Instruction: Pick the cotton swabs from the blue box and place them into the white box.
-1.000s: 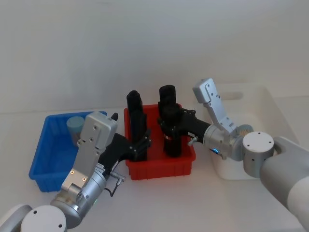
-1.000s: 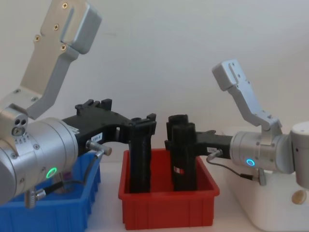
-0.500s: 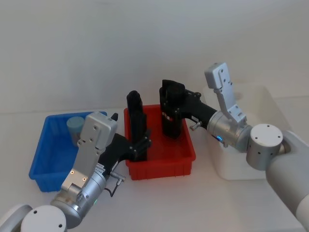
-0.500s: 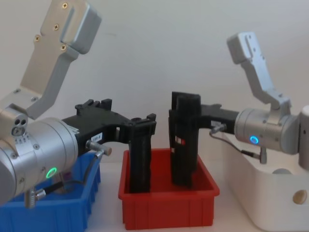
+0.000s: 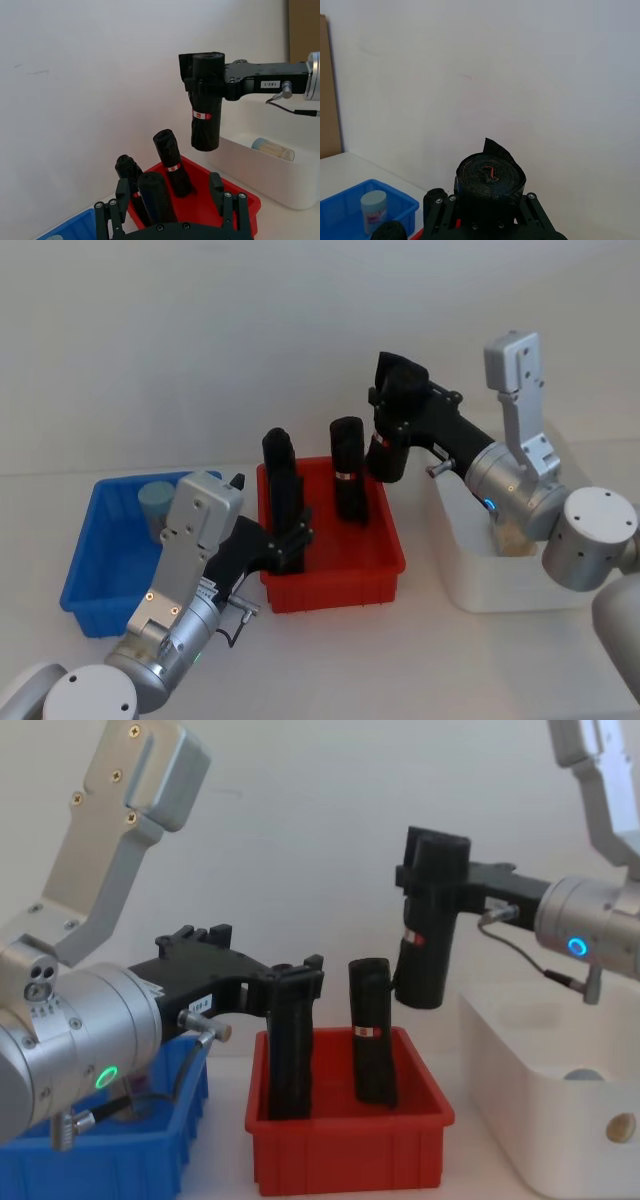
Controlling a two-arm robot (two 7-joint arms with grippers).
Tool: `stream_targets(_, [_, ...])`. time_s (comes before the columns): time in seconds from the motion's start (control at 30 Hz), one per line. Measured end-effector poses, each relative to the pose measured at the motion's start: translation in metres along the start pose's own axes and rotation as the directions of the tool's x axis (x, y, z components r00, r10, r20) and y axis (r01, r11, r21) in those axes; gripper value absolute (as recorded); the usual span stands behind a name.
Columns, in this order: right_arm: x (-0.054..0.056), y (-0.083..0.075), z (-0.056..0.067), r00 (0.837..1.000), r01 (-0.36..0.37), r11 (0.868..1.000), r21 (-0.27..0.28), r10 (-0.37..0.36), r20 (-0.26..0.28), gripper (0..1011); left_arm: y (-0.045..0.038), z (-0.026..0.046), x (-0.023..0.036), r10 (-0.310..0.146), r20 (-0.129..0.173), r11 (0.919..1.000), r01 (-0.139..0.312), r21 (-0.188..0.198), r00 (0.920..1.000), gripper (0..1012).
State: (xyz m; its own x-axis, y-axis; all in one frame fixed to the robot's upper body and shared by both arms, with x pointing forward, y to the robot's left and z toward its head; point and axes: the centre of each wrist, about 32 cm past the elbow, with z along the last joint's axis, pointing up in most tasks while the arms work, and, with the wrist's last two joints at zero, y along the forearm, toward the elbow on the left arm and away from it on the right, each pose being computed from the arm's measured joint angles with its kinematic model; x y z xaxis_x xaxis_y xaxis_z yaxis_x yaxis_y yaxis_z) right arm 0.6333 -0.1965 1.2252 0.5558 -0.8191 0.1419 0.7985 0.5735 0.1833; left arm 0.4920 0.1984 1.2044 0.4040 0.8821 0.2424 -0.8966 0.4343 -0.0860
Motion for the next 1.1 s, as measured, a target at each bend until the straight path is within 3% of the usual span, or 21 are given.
stream_targets(0.3, [0.001,-0.023,0.015,0.995,0.1,0.995,0.019,-0.1,0.005,445,0.0,0.0,0.0,0.0,0.0,1.0,0.0,0.0,1.0,1004])
stream_targets(0.57, [0.006,-0.049,0.024,0.978,0.211,0.978,-0.007,-0.21,0.013,446,0.0,0.0,0.0,0.0,0.0,1.0,0.0,0.0,1.0,1004])
stream_targets(0.9, [0.011,-0.074,0.019,0.952,0.306,0.948,-0.091,-0.306,0.014,446,0.0,0.0,0.0,0.0,0.0,1.0,0.0,0.0,1.0,1004])
stream_targets(1.1, [0.012,-0.081,0.014,0.944,0.328,0.937,-0.123,-0.329,0.013,445,0.0,0.0,0.0,0.0,0.0,1.0,0.0,0.0,1.0,1004])
